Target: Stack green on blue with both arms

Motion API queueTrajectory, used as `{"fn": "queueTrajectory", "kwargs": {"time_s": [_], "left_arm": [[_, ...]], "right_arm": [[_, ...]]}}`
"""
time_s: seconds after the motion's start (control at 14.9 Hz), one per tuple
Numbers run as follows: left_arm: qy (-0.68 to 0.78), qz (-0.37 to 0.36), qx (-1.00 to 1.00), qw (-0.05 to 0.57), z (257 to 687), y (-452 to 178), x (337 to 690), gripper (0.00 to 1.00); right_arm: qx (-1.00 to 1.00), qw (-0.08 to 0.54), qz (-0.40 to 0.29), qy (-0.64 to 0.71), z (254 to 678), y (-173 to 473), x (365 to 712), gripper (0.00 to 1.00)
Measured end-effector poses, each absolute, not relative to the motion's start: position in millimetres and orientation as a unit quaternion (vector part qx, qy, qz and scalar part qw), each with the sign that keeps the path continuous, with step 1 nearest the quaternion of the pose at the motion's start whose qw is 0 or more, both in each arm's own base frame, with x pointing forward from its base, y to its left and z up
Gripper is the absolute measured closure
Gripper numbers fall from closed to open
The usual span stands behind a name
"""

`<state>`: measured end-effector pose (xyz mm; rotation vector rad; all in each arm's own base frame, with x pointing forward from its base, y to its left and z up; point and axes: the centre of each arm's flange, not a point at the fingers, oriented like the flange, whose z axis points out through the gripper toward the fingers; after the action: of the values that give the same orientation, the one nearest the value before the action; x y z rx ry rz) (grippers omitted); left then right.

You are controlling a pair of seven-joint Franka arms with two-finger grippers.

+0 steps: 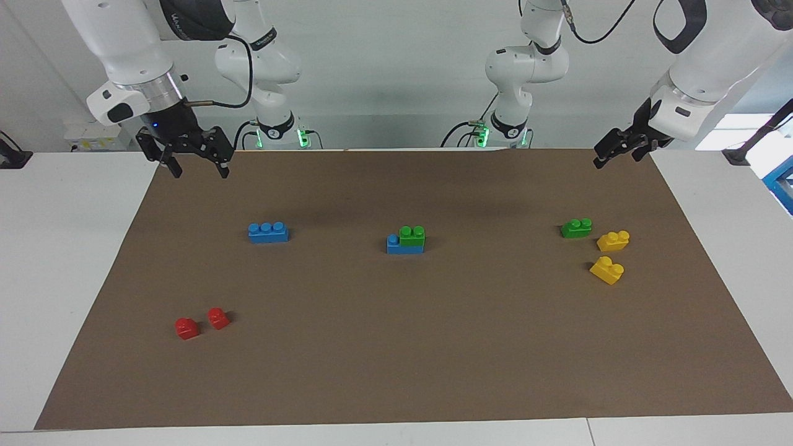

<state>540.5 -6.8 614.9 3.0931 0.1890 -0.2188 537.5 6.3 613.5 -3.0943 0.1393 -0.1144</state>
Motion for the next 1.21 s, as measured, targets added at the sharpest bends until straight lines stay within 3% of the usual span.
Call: {"fn": "queueTrajectory", "kwargs": {"time_s": [0.67, 1.21], "left_arm": [[-0.003, -0.067, 0.998, 0.013, 617, -5, 540, 0.0], [-0.003, -0.066, 0.998, 0.012, 617, -5, 540, 0.0]], "right_arm": [[-0.999, 0.025, -0.038, 0.027, 615, 22, 539, 0.0], [-0.998, 0.028, -0.04, 0.051, 621, -6, 547, 0.0]]}}
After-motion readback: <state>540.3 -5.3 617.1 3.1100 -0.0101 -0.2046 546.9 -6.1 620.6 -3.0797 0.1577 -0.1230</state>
